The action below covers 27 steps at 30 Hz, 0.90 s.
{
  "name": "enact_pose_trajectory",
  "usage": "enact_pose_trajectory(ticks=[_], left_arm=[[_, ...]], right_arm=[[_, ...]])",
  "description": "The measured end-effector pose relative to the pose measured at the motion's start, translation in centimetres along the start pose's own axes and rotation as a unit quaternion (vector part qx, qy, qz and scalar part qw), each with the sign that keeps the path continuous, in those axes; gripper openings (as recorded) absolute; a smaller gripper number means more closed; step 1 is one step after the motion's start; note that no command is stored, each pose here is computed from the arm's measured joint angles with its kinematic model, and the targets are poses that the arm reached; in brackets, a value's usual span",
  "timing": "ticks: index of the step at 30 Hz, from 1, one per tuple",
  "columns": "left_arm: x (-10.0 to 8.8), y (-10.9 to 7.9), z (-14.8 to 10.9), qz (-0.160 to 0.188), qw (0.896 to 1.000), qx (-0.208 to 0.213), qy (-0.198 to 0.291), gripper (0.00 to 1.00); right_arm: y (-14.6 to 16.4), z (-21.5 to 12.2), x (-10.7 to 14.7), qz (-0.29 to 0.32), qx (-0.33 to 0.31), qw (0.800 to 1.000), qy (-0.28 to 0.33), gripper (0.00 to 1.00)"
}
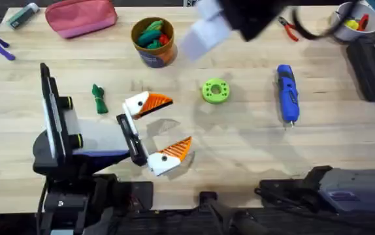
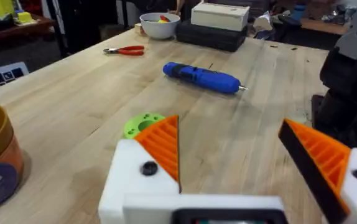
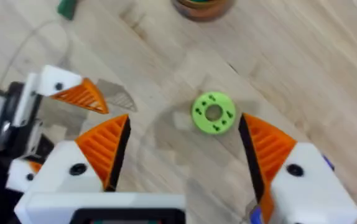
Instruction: Pick up the gripper from the table and insert it into the empty holder that is missing its gripper. Then pick up a screw, insert it into the mounting hole, and use the screwdriver to tighten it. Finally, clean up the table by picking up the vegetable and placing it into the bucket.
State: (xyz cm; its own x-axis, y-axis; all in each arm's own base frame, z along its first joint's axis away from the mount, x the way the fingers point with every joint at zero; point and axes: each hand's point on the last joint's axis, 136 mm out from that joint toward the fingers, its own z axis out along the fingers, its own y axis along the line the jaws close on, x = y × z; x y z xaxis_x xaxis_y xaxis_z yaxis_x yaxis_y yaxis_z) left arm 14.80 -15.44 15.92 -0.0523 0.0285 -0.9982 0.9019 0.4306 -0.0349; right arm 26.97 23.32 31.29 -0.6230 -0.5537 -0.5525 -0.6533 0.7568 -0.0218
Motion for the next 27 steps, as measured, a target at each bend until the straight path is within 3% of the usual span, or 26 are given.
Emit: enact_pose_trajectory(ticks=[4, 10, 18, 27], left_arm=[[0.0, 0.0, 0.0, 0.0, 1.0, 0.0, 0.0, 0.987], [0.0, 0.0, 0.0, 0.0, 1.0, 0.0, 0.0, 0.986], [0.0, 0.0, 0.0, 0.0, 1.0, 0.0, 0.0, 0.985], [0.0, 0.0, 0.0, 0.0, 1.0, 0.0, 0.0, 0.986]], right_arm=[[-4.4, -0.4, 4.0, 0.096, 0.039, 0.995, 0.009, 0.994], [-10.8, -0.4, 11.7, 0.246, 0.111, 0.963, 0.024, 0.994], [-15.7, -0.9, 19.0, 0.34, 0.185, 0.922, 0.024, 0.994], [-16.2, -1.1, 19.7, 0.348, 0.192, 0.917, 0.032, 0.994]])
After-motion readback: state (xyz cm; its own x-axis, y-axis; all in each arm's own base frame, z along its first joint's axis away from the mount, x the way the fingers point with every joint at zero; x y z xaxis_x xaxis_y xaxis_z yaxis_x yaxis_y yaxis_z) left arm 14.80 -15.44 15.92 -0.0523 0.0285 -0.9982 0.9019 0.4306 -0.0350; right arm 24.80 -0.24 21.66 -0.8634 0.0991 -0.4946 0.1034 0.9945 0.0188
